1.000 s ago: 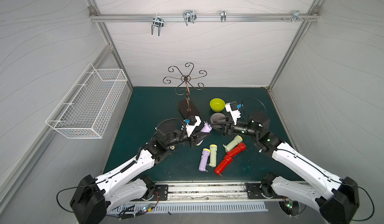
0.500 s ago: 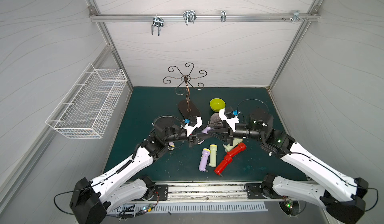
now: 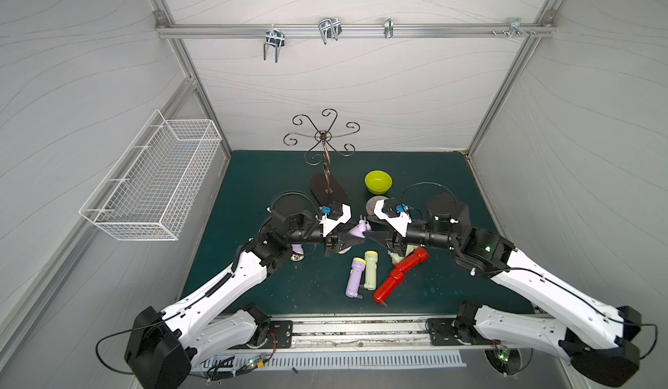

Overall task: Close the plug at the bottom of the flashlight
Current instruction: Close the plug of the flashlight.

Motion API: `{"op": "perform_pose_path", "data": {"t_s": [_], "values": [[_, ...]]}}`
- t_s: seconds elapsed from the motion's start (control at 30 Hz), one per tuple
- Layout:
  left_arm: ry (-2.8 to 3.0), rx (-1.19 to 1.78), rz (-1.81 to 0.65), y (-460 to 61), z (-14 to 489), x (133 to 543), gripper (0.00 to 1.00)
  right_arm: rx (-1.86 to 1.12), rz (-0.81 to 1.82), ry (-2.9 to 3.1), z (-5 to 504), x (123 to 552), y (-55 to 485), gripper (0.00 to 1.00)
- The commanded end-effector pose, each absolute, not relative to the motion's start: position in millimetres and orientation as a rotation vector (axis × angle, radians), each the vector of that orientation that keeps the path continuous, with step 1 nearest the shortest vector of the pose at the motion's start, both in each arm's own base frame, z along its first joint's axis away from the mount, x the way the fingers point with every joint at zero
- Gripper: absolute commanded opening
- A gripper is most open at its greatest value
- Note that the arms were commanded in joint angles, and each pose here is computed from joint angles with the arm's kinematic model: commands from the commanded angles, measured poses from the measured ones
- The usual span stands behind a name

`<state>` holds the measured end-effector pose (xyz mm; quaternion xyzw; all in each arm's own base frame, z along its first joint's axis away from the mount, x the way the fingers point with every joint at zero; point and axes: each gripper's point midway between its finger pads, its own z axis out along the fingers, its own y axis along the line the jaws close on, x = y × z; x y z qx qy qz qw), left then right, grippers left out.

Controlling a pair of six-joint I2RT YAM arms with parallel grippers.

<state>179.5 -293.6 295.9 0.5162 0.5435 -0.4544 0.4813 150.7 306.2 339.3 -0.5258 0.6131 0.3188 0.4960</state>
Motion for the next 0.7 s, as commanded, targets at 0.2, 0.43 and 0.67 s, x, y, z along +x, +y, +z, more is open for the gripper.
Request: {"op": "perform_pose_path", "data": {"t_s": [0.2, 0.43, 0.67], "values": [[1.194, 1.297, -1.096, -296.3, 325.7, 174.6, 0.00, -1.316, 0.748, 1.496, 329.5, 150.0, 312.6, 0.44], [1.205, 1.283, -1.085, -295.9, 326.7, 177.6, 0.00, -1.329, 0.750, 1.505, 324.4, 147.3, 315.5, 0.37], [1.189, 1.253, -1.078, -292.0, 334.1, 179.2, 0.00, -1.337, 0.736, 1.520, 317.8, 147.3, 317.1, 0.29]]}}
